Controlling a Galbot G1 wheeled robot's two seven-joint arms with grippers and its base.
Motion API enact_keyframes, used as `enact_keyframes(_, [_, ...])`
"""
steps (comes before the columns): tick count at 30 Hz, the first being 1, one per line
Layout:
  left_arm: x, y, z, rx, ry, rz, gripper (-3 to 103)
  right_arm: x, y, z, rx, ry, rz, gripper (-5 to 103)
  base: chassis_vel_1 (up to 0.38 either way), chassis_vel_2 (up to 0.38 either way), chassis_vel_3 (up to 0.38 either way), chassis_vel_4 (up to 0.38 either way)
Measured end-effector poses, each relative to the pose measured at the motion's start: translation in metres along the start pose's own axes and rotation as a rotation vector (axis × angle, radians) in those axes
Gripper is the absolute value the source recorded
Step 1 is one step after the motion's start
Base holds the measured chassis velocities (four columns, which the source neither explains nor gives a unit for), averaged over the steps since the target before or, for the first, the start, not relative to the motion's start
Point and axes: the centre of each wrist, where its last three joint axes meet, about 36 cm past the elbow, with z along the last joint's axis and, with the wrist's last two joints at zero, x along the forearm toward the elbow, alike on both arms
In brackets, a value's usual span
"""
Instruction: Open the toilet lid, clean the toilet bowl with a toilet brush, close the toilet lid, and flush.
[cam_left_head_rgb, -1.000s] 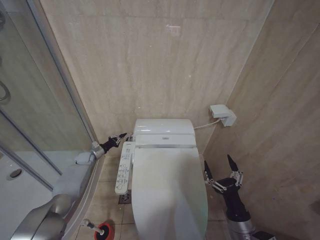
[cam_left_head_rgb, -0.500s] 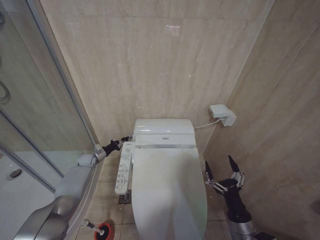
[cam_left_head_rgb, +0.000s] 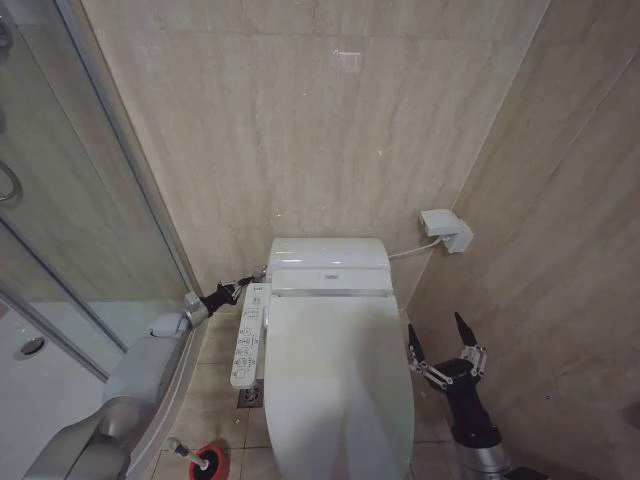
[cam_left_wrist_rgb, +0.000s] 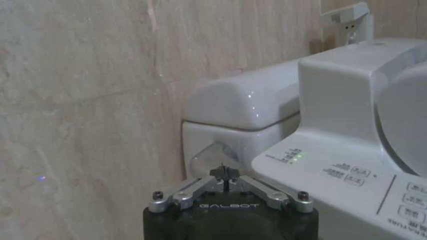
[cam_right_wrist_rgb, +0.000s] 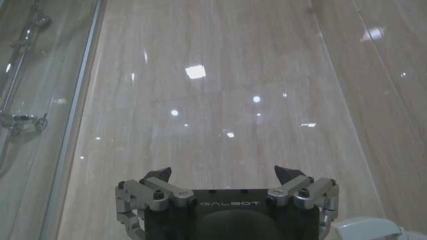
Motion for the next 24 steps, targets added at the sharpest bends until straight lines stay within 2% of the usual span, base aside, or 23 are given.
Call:
enact_keyframes(12, [-0.004, -0.009, 0.006, 0.014, 0.006, -0.006, 0, 0.003, -0.001, -0.005, 0.004, -0.004, 0.001, 100, 0.0, 0.0, 0.0, 0.0])
enact_keyframes(24, [0.003, -0.008, 0.011, 0.02, 0.02, -0.013, 0, 0.003, 0.001, -0.006, 0.001, -0.008, 0.0, 100, 0.0, 0.0, 0.0, 0.0])
